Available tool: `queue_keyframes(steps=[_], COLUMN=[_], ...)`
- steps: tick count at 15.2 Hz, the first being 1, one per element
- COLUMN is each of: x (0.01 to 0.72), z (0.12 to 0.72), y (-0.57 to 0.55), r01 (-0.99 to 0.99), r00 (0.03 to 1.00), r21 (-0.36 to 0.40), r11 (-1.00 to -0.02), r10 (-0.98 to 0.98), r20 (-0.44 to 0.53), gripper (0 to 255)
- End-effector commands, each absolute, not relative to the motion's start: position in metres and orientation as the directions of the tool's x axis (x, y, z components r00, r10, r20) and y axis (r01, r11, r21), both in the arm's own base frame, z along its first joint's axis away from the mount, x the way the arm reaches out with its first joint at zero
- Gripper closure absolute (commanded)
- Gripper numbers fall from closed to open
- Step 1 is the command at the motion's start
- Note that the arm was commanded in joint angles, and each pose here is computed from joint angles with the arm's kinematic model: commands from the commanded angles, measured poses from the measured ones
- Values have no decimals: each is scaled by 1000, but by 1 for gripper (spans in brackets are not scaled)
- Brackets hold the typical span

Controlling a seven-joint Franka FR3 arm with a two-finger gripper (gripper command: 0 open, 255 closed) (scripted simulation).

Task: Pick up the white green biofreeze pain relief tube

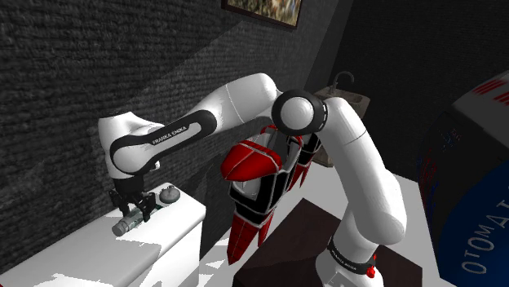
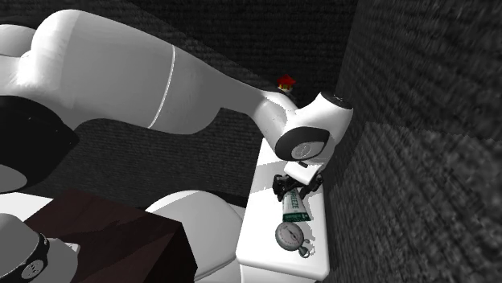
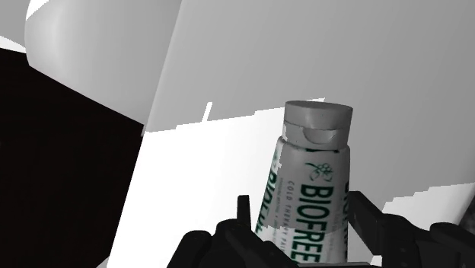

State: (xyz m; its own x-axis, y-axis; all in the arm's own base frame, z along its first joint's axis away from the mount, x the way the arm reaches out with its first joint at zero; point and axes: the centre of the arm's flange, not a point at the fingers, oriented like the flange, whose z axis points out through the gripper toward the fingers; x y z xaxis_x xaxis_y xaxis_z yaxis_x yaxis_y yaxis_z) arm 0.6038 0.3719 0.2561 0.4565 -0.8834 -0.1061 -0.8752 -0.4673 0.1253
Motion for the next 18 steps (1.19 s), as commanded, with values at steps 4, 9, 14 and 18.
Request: queue_keyframes(steps=[4,9,14,18], x=[604,603,603,603], z=[256,271,298,319], y=[372,372,372,372], r01=[-875,-875,-875,-875], r00=[457,457,457,457], r21=[125,125,125,125], r11=[-467,-467,-467,-467], r10=[-883,-883,-883,-883], r20=[-106,-106,-106,-106], gripper=[255,255,255,255])
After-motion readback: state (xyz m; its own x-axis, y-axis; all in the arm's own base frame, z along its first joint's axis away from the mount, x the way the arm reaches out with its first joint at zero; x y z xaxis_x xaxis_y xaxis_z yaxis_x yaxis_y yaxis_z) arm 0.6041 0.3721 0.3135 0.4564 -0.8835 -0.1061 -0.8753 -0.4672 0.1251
